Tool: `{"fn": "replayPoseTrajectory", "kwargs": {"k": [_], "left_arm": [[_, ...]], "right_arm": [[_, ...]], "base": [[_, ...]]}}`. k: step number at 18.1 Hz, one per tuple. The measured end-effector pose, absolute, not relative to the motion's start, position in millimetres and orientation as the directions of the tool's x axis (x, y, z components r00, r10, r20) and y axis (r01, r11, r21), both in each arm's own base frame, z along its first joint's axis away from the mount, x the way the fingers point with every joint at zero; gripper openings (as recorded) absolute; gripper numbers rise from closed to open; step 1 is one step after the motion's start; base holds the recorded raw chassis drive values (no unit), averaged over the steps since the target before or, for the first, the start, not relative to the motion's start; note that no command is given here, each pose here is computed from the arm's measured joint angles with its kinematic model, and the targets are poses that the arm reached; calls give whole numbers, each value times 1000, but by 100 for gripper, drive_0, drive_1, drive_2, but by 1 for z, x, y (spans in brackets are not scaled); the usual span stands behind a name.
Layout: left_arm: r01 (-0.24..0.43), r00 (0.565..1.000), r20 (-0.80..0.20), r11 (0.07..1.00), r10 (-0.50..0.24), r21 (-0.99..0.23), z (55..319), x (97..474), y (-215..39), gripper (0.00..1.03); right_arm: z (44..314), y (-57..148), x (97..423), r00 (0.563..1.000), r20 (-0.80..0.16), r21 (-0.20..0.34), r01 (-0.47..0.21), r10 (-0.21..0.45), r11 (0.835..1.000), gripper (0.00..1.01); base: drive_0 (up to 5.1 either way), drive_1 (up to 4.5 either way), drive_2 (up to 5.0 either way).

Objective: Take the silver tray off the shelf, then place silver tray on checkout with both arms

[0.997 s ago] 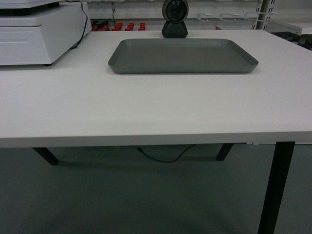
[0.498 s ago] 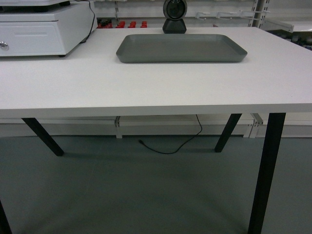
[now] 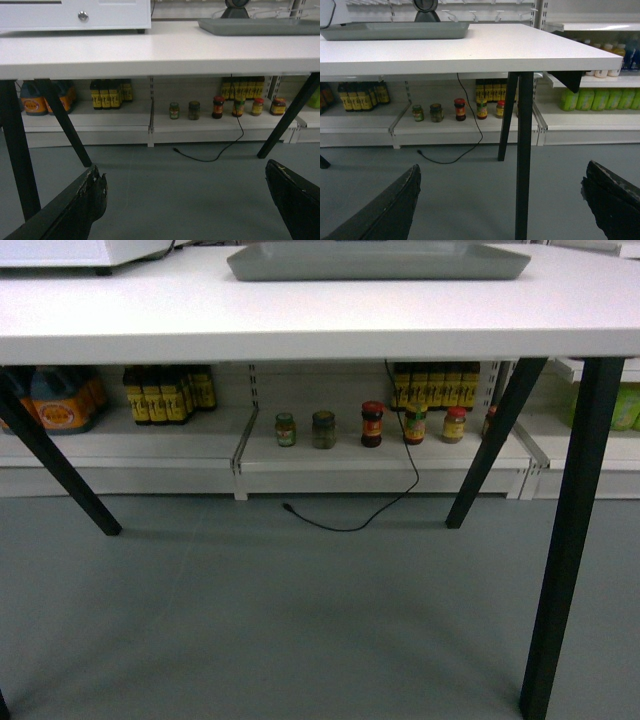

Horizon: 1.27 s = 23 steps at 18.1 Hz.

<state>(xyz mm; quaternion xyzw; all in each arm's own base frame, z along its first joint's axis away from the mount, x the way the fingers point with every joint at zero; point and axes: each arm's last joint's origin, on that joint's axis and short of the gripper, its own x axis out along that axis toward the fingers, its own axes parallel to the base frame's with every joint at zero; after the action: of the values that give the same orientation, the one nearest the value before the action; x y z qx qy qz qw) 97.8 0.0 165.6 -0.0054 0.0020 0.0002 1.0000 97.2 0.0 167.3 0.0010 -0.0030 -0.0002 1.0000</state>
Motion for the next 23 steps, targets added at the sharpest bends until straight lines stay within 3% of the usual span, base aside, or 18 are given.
{"fn": "replayPoseTrajectory", "kwargs": {"k": [23], "left_arm": [[0,1000,-7,1000,0,-10,165,98,0,98]], "right_arm": [[167,0,97,1000,4,1,0,0,1000,98]], "base": [[0,0,0]]}}
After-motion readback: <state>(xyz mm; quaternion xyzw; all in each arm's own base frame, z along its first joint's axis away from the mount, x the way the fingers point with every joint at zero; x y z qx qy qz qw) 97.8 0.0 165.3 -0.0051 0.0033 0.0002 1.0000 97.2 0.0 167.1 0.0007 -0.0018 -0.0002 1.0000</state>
